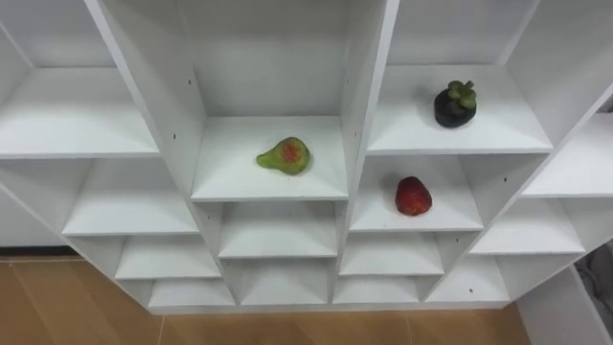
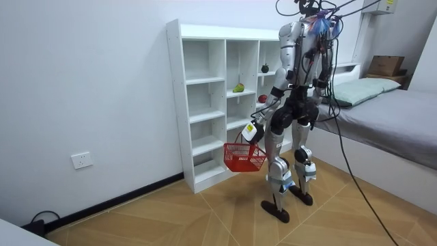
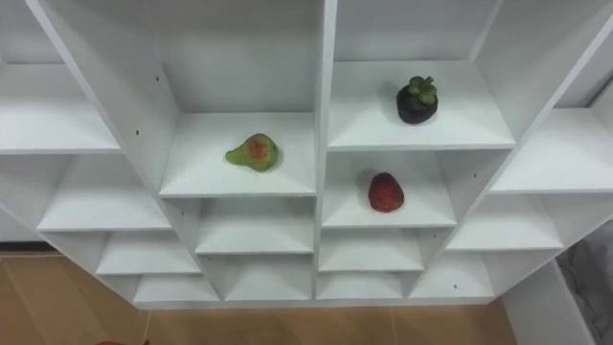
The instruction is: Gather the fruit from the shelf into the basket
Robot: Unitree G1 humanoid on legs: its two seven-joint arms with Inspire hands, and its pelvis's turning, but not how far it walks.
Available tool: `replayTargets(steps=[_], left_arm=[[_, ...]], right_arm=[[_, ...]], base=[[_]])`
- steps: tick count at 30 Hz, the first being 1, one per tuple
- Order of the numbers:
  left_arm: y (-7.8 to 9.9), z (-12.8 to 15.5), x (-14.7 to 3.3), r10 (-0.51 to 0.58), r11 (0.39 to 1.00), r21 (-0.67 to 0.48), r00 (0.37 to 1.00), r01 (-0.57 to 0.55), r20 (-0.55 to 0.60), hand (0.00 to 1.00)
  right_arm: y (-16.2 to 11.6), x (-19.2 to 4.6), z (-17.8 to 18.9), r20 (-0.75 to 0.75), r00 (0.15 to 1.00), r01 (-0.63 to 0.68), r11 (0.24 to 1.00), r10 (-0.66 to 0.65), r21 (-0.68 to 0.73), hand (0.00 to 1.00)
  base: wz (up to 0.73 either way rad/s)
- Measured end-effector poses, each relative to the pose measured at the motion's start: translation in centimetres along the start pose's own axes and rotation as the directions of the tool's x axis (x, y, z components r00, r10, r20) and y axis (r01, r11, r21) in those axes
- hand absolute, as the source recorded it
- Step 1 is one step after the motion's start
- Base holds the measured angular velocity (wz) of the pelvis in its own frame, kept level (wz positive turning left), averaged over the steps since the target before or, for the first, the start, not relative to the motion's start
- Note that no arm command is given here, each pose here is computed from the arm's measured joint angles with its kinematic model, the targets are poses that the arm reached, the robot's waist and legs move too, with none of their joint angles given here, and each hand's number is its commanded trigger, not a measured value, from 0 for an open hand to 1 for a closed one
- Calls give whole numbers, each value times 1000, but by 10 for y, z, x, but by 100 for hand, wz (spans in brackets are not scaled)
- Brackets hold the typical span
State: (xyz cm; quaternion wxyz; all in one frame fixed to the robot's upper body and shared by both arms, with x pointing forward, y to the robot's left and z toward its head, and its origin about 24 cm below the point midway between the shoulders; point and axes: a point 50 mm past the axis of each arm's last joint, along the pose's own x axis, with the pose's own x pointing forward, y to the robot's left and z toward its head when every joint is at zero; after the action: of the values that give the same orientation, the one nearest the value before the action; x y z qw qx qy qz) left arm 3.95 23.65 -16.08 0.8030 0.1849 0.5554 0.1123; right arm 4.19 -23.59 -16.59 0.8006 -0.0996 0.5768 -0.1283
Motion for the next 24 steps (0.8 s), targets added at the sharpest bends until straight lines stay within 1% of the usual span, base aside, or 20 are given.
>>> replayTargets(steps=[6, 11, 12, 14, 15, 17, 20, 23, 24], left_arm=[[1, 4, 1, -1, 1000, -7, 1000, 1, 20, 100], [1, 10, 2, 0, 1000, -19, 999, 1, 40, 100], [1, 11, 2, -3, 1000, -19, 999, 4, 45, 100], [0, 15, 2, -10, 1000, -13, 998, 11, 60, 100], [-1, 16, 3, -14, 1000, -9, 998, 14, 64, 100], [-2, 18, 3, -22, 1000, -6, 997, 22, 68, 100], [-3, 19, 2, -31, 999, -4, 996, 32, 83, 100], [-6, 19, -1, -44, 999, -8, 994, 45, 103, 100], [-8, 19, -1, -50, 999, -8, 992, 52, 114, 100]], right_arm=[[0, 1, 13, 68, 998, 5, 1000, -4, -24, 0], [0, -4, 33, 199, 980, 7, 1000, -2, -24, 0], [0, -7, 41, 247, 969, 9, 999, 1, -40, 0], [0, -17, 56, 351, 936, 14, 999, 4, -47, 0], [0, -20, 60, 378, 926, 17, 999, 3, -50, 0], [-2, -33, 77, 482, 876, 27, 999, -2, -46, 0], [-1, -50, 93, 583, 813, 51, 996, 3, -75, 0], [2, -63, 109, 656, 755, 53, 996, 8, -73, 0], [3, -71, 118, 698, 716, 61, 996, 1, -64, 0]], base=[[-5], [0], [0], [0], [0], [0], [-5], [-10], [-12]])
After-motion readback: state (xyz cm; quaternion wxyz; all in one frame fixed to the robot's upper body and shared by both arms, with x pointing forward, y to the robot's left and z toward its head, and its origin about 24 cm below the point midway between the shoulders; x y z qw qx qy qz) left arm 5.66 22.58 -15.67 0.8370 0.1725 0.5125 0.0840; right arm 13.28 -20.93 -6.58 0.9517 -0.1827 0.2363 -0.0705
